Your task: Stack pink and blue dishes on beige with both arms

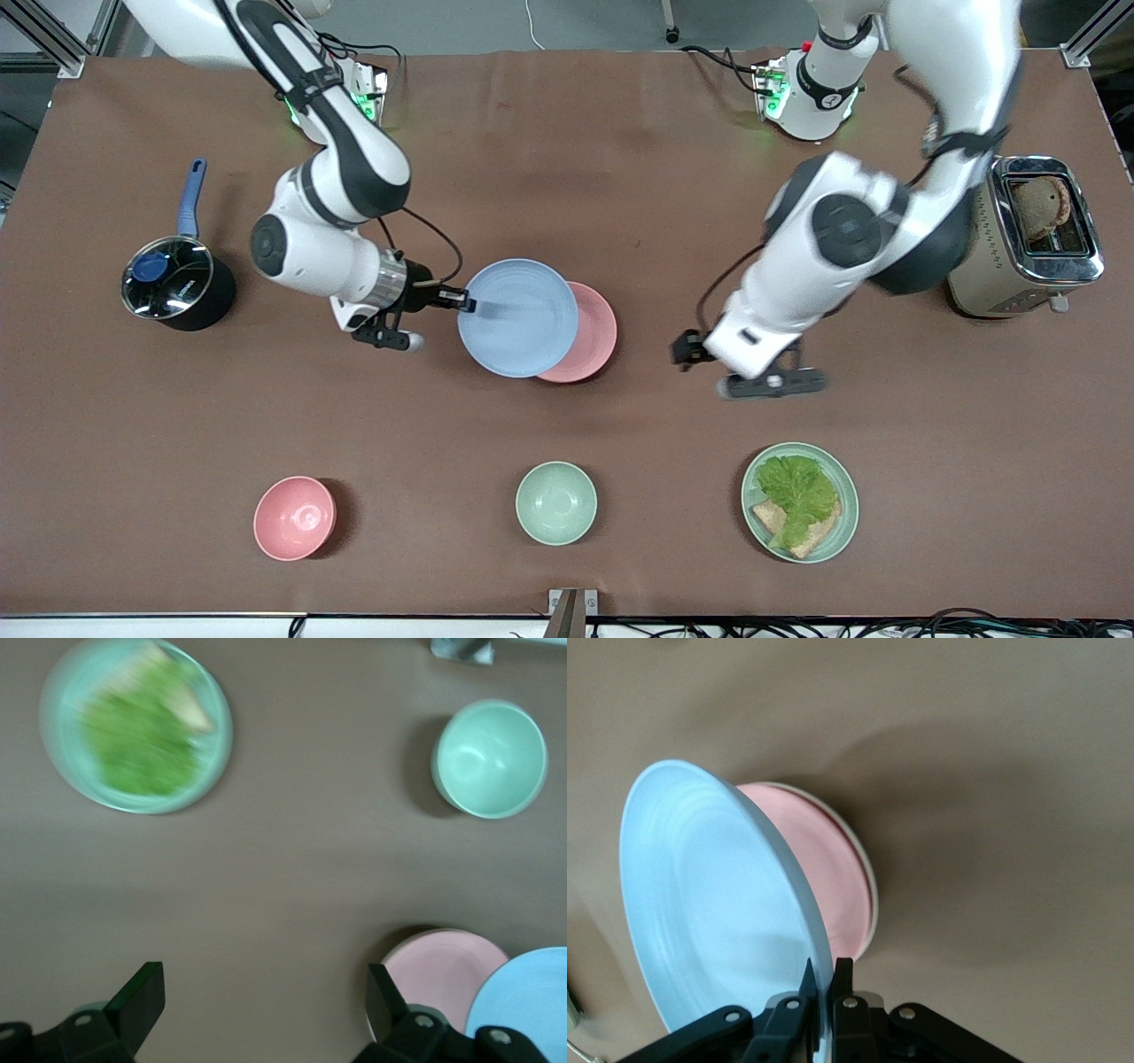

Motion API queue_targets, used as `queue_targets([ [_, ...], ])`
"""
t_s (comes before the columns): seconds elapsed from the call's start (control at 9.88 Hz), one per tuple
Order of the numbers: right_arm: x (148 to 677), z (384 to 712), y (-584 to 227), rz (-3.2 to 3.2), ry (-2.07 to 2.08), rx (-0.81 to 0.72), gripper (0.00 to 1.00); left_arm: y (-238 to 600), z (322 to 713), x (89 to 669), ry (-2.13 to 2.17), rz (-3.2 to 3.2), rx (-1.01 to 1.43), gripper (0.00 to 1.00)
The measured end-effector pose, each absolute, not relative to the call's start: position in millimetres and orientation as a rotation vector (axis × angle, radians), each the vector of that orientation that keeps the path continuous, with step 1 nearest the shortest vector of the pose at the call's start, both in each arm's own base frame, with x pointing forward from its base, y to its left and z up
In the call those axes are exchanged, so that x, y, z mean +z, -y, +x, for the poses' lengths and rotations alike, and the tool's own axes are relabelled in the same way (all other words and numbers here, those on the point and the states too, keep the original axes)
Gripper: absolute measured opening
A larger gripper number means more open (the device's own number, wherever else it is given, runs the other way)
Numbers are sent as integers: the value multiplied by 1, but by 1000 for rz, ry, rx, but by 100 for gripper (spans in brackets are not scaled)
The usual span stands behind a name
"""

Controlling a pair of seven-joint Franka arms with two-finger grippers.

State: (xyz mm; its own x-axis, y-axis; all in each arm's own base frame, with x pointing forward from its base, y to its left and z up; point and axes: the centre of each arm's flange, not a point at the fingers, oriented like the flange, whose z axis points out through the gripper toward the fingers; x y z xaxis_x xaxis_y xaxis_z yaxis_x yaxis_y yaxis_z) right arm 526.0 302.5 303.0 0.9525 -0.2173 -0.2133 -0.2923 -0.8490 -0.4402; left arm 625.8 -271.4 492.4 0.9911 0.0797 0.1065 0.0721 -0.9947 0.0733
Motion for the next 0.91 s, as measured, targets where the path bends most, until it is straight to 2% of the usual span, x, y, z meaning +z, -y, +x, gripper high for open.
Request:
queue_targets([
  [0.2,283,512,-334,-2617,-363,178,7,245,610,568,-80,3146,236,100],
  [0.41,252,507,-349,-2608,-387,136,7,218,593,617,13,3179,271,100],
  [0.71,217,498,-354,-2613,-407,150,9,164,569,658,133,3189,194,100],
  [0.81,213,494,-353,-2620,-408,158,11,143,561,662,115,3165,140,100],
  [0.91,212,495,-352,-2621,-412,155,19,124,550,662,91,3154,97,100],
])
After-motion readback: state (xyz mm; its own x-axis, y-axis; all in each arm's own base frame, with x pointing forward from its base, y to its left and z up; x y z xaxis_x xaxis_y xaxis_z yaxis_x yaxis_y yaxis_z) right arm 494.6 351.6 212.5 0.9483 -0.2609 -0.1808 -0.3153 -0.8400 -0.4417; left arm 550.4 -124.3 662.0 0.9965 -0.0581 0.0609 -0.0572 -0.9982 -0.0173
